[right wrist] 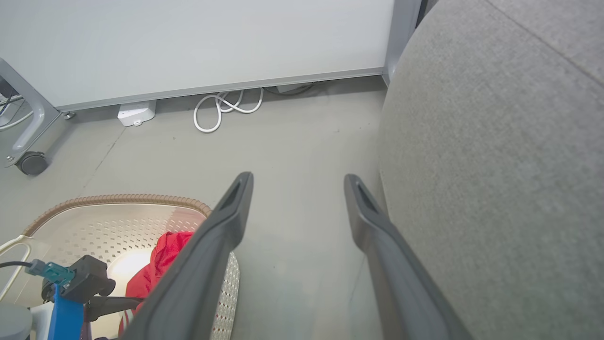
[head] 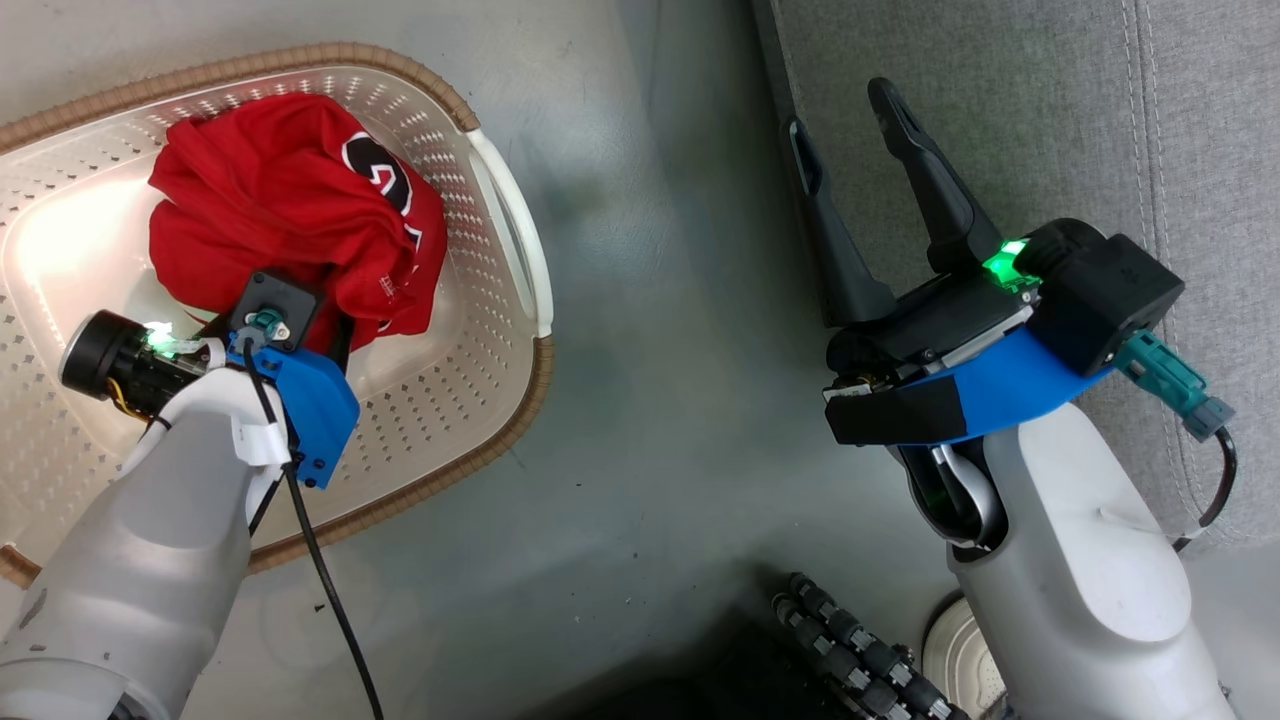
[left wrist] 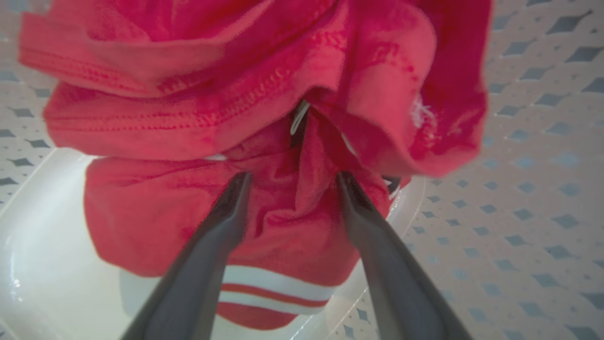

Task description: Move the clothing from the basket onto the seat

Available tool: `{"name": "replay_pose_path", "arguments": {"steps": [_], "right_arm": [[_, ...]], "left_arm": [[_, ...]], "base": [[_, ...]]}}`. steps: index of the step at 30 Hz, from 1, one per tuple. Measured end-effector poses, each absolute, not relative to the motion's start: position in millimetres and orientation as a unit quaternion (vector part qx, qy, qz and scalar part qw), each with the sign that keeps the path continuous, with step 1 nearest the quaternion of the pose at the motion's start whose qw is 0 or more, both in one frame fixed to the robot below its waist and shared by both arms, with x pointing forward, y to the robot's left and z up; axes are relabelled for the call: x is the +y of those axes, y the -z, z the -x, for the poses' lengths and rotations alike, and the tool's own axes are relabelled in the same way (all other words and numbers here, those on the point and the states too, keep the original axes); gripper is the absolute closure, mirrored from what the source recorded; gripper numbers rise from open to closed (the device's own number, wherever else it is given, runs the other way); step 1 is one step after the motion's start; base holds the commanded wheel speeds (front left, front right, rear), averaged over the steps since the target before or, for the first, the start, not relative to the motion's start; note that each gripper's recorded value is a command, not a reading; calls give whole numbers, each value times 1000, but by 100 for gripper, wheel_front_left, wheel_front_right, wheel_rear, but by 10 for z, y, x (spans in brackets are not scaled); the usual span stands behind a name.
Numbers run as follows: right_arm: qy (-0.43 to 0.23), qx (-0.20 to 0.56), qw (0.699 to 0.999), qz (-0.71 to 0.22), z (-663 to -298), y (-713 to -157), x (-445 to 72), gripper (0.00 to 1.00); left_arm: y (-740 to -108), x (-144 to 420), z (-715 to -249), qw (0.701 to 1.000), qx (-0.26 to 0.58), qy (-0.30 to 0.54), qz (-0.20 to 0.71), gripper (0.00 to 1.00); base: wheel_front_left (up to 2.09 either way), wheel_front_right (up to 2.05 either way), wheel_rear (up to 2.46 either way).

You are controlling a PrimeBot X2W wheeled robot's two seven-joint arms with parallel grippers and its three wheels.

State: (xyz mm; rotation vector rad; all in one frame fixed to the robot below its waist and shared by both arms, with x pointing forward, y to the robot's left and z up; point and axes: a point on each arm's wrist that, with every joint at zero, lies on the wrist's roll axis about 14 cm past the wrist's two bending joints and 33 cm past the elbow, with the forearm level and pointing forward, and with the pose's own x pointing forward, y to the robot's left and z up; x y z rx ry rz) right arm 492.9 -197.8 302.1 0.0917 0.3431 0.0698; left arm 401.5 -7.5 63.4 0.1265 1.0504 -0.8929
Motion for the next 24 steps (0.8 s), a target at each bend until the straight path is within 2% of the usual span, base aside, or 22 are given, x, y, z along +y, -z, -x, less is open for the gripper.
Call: {"name": "replay_pose_path", "arguments": {"steps": [1, 2, 11, 24], "right_arm": [[-34, 170, 984, -46, -4928, -3021, -1982, 0], [-34, 170, 984, -46, -4925, -3020, -1984, 0], [-34, 168, 984, -46, -4933, -3039, -1985, 0], [-42, 153, 986, -44, -4995, -3159, -1939, 0]], "left_arm": [[-631, -79, -4012, 768, 486, 412, -60, 64], [-627, -82, -4006, 766, 488, 414, -64, 100], [-629, -101, -3993, 759, 496, 417, -64, 100], [-819, -130, -4098, 773, 485, 405, -52, 100]], "base": [[0, 0, 0], [0, 0, 0], [0, 0, 0], [0, 0, 0]]}}
